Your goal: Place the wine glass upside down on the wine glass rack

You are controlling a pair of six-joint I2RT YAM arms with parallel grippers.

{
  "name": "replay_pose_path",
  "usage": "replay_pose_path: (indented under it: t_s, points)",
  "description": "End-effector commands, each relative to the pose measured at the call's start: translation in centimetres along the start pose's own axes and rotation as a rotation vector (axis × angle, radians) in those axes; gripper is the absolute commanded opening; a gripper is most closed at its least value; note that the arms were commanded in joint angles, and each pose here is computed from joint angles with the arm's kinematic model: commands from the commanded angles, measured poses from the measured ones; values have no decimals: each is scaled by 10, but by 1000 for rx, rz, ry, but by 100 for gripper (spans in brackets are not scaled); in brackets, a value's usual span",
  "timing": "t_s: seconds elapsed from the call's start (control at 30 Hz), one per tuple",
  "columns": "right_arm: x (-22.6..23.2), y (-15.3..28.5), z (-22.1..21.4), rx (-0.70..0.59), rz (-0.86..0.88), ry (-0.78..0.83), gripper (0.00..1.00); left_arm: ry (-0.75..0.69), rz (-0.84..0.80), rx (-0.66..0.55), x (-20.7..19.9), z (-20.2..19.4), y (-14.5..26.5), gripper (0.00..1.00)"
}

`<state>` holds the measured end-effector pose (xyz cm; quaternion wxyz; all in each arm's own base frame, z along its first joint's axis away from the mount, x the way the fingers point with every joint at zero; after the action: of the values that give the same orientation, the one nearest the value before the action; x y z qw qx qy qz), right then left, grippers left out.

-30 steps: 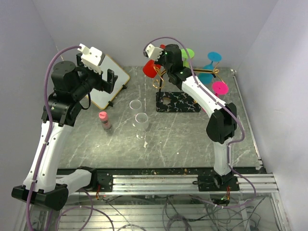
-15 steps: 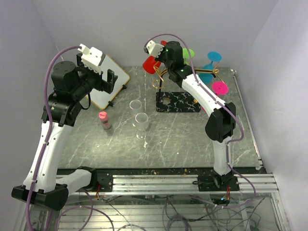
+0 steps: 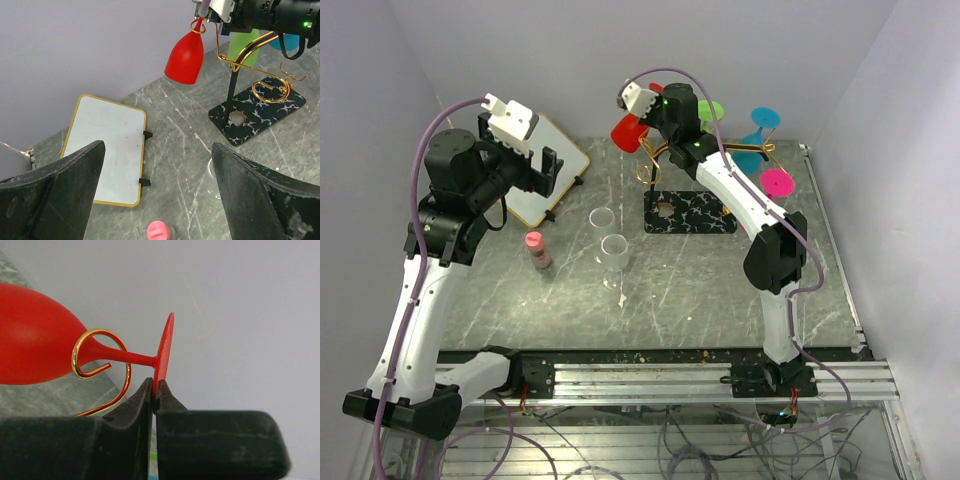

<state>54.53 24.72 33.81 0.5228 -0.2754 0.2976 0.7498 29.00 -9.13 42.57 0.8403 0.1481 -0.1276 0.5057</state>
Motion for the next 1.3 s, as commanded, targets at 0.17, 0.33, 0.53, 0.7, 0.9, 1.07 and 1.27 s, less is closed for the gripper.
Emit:
replay_pose_path:
  t_s: [0.17,0.33,0.53,0.7,0.9,1.07,1.27]
  points:
    - [5,-2,16,-59,16,-2,0,-14,-5,-28,0,6,7,98]
    - [10,1,21,-74,35,14,0,-13,-5,-31,0,6,7,98]
    - [13,8,22,-83,65,30,0,-12,-4,-34,0,6,8,98]
    - [14,14,24,-90,85,41,1,-11,-3,-36,0,7,8,98]
    - [14,20,26,-100,107,54,4,-9,-5,-40,-1,7,9,99]
    - [15,23,29,-112,124,56,6,-11,-4,-44,-1,8,11,99]
    - [19,24,30,-112,135,61,8,-15,-3,-42,-2,7,14,99]
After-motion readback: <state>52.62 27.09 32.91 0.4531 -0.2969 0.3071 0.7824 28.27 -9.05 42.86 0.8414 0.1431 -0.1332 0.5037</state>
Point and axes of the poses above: each gripper's point midway between its finger pads, its own y axis back along the fingers, its own x axis along the line the jaws close on, z = x × y, the point moved 4 cm from there along y, back along the fingers, and after that the axes turned 11 degrees about -y, right-handed, at the moved point
